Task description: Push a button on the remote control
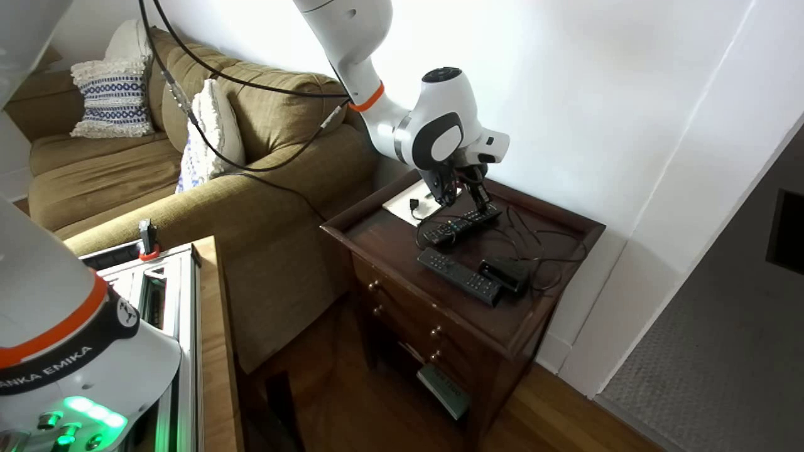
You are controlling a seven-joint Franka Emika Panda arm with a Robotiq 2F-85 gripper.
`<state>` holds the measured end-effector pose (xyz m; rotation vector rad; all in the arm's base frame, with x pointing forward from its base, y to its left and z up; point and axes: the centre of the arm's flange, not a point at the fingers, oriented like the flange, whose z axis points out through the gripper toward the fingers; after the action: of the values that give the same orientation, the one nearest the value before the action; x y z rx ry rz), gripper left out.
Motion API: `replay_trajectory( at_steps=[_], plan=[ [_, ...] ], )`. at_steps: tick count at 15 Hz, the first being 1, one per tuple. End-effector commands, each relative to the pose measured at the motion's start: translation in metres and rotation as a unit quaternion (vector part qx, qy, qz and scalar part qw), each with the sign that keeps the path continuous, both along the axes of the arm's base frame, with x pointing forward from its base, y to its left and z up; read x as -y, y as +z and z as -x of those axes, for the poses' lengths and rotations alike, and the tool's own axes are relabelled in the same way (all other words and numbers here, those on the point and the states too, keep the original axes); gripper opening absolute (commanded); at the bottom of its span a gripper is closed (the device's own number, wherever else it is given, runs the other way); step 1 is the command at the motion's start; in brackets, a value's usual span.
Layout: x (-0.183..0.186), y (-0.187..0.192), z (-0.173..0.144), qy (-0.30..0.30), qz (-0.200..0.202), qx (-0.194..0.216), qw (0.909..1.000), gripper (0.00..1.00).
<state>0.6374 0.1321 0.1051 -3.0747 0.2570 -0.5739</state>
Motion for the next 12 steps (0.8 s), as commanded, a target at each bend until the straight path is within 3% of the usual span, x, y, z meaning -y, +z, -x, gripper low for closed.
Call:
replay_trajectory(
  at_steps=[1, 8, 12],
  plan=[
    [0.001, -0.011, -0.001, -0.002, 0.003, -0.001, 1.0000, 0.00],
    [0.013, -0.030, 0.006, -0.011, 0.012, -0.016, 0.9997, 0.00],
    [0.008, -0.015, 0.000, -0.014, 0.002, -0.006, 0.9999, 0.00]
  ],
)
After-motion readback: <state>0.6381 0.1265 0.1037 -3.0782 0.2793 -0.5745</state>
